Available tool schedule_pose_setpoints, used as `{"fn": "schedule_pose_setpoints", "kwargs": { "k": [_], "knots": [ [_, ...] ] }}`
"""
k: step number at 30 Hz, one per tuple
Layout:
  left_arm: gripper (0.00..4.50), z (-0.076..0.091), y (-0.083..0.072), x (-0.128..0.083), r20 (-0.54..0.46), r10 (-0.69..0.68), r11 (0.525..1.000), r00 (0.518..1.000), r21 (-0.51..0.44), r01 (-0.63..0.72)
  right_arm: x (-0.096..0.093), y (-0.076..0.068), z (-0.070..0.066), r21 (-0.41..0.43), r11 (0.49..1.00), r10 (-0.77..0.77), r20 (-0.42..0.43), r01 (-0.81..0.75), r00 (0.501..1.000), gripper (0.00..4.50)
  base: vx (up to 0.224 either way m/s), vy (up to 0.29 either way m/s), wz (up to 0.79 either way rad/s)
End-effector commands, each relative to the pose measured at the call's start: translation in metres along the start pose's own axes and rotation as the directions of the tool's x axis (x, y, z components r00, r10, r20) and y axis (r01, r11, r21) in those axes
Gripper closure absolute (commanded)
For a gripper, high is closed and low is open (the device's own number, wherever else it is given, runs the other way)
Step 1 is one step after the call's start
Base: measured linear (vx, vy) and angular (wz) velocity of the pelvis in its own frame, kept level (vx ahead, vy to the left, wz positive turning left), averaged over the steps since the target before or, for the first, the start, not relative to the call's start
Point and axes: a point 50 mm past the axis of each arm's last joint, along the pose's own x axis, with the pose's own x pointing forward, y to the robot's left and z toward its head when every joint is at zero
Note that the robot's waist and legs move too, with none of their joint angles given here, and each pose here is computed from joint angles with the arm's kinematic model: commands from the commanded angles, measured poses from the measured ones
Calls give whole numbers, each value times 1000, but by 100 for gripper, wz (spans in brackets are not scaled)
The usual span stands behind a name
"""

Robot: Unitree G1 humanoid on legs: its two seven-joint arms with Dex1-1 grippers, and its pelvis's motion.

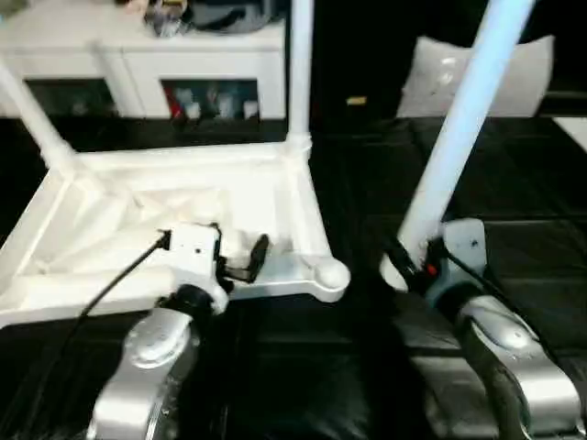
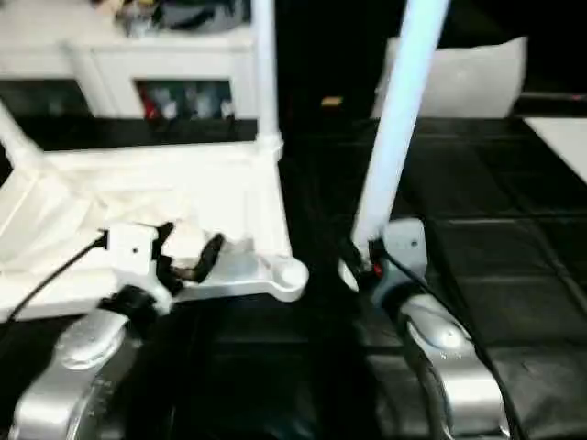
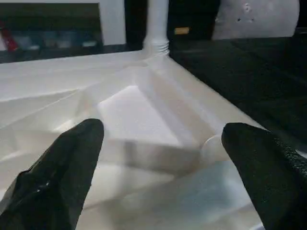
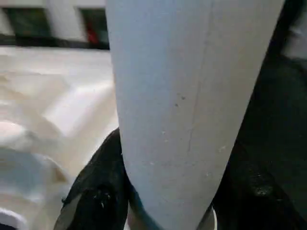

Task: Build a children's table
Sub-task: Move to table

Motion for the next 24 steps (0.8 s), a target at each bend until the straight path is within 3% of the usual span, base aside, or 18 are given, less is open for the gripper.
{"fn": "schedule_pose_setpoints", "kwargs": {
  "k": [1, 4, 8, 11, 13, 14, 18, 22, 24],
  "knots": [
    [0, 5, 0, 2, 4, -60, 998, 998, 13, 60, -2, -3, 13, 27, 999, 30, 71, -32, 997, 261, -52, 1, -1],
    [0, 12, 3, 8, 14, -82, 997, 997, 2, 82, -1, -3, 20, 104, 990, 80, 113, -92, 990, 261, -95, -1, 1],
    [0, 29, 5, 26, 16, -107, 994, 994, 38, 107, 4, -7, 29, 114, 986, 100, 182, -122, 978, 261, -129, 6, 1],
    [0, 43, 4, 44, 19, -120, 990, 993, 73, 119, 8, -5, 28, 96, 978, 171, 131, -184, 976, 261, -121, 7, -3],
    [0, 61, -3, 66, 50, -174, 981, 984, 95, 169, 10, 3, 25, 35, 963, 262, 87, -266, 961, 261, -91, 14, -6],
    [0, 61, -3, 66, 50, -174, 981, 984, 95, 169, 10, 3, 25, 35, 963, 262, 87, -266, 961, 261, -65, 15, -5],
    [0, 81, -27, 90, 54, -286, 948, 957, 161, 274, 13, 8, 20, -2, 959, 284, 64, -285, 957, 261, -16, 4, -1],
    [0, 102, -62, 96, 101, -456, 883, 884, 180, 435, 15, 8, 16, -36, 958, 284, 35, -283, 958, 261, 0, 0, 0],
    [0, 111, -81, 93, 117, -562, 821, 819, 200, 534, 15, 9, 12, -45, 955, 292, 5, -292, 956, 261, 0, 0, 0]
  ]
}}
